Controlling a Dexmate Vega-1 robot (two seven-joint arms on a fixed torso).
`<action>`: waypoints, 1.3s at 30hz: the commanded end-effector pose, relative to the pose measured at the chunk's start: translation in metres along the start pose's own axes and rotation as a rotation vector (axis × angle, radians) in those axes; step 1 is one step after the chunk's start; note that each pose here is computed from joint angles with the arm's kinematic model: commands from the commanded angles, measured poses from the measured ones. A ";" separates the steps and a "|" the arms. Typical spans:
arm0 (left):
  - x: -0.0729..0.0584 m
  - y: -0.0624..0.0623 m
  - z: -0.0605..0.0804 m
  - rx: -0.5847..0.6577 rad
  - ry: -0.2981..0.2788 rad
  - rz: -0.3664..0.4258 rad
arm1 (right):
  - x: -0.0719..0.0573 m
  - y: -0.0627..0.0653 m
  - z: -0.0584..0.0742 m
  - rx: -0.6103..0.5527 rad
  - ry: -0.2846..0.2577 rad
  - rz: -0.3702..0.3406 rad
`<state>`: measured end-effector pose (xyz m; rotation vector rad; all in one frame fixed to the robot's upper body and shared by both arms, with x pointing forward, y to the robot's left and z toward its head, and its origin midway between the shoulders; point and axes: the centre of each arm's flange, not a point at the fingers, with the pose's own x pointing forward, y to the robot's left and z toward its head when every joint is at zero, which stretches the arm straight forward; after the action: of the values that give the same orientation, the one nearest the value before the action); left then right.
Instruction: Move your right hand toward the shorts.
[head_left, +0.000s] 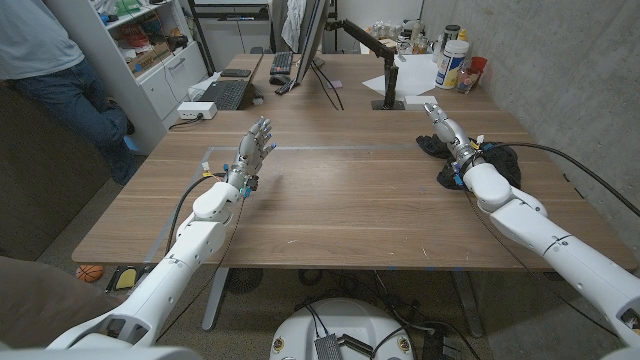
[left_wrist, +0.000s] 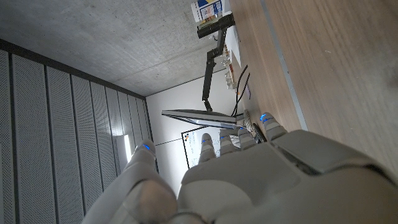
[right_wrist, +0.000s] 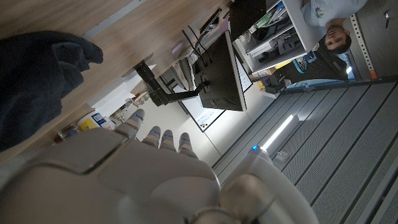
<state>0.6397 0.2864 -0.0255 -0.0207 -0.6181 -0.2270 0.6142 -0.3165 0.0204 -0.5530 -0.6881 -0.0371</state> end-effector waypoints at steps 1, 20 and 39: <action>-0.001 0.000 0.000 0.005 -0.002 -0.004 | -0.006 -0.005 0.005 -0.137 0.013 -0.023; -0.005 0.005 -0.001 0.004 -0.002 0.000 | -0.010 -0.016 0.010 -0.254 0.030 -0.030; -0.004 0.003 0.000 0.008 -0.005 -0.006 | -0.016 -0.025 0.009 -0.425 0.052 -0.050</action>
<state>0.6376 0.2918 -0.0295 -0.0177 -0.6216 -0.2299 0.5926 -0.3301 0.0278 -0.8673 -0.6555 -0.2075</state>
